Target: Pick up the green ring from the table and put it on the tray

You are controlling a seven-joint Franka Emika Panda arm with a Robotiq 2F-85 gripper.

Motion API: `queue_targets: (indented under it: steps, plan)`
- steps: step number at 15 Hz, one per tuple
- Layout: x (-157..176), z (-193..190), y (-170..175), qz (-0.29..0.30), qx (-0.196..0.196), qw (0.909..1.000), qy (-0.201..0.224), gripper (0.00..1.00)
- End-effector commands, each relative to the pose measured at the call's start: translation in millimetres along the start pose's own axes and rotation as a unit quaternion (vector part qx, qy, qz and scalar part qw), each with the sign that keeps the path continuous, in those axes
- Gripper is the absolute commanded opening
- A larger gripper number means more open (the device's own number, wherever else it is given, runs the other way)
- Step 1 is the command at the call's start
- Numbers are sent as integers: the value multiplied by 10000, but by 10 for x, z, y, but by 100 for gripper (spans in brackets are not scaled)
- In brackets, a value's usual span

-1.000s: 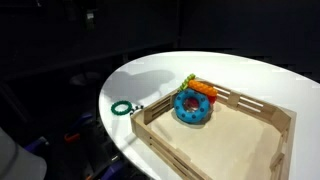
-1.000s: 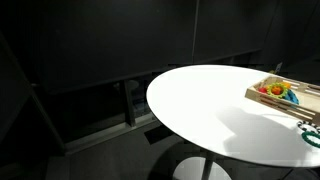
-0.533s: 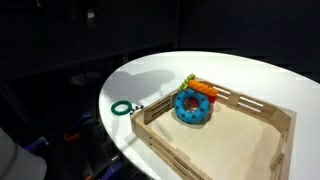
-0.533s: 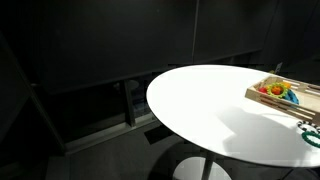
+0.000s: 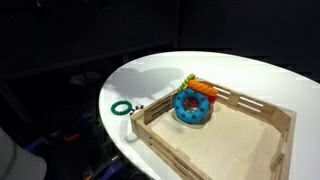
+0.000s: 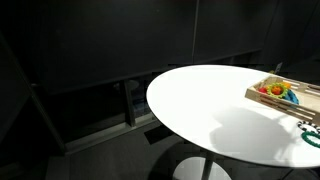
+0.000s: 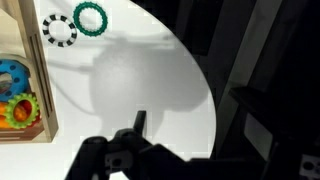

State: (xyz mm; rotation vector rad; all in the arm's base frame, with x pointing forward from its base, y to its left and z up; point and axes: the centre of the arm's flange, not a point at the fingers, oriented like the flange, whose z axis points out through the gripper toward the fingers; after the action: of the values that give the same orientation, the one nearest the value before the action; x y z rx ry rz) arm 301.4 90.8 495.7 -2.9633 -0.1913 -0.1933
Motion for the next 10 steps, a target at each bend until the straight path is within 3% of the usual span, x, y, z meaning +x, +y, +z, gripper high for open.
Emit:
queue_targets:
  steps: [1, 5, 10]
  plan:
    - [362, -229, -53, 211, -277, 9994, 54, 100]
    - [612, -365, 35, 485, -717, 9962, -65, 100]
    - [742, -233, 287, 811, -1041, 9905, -393, 100]
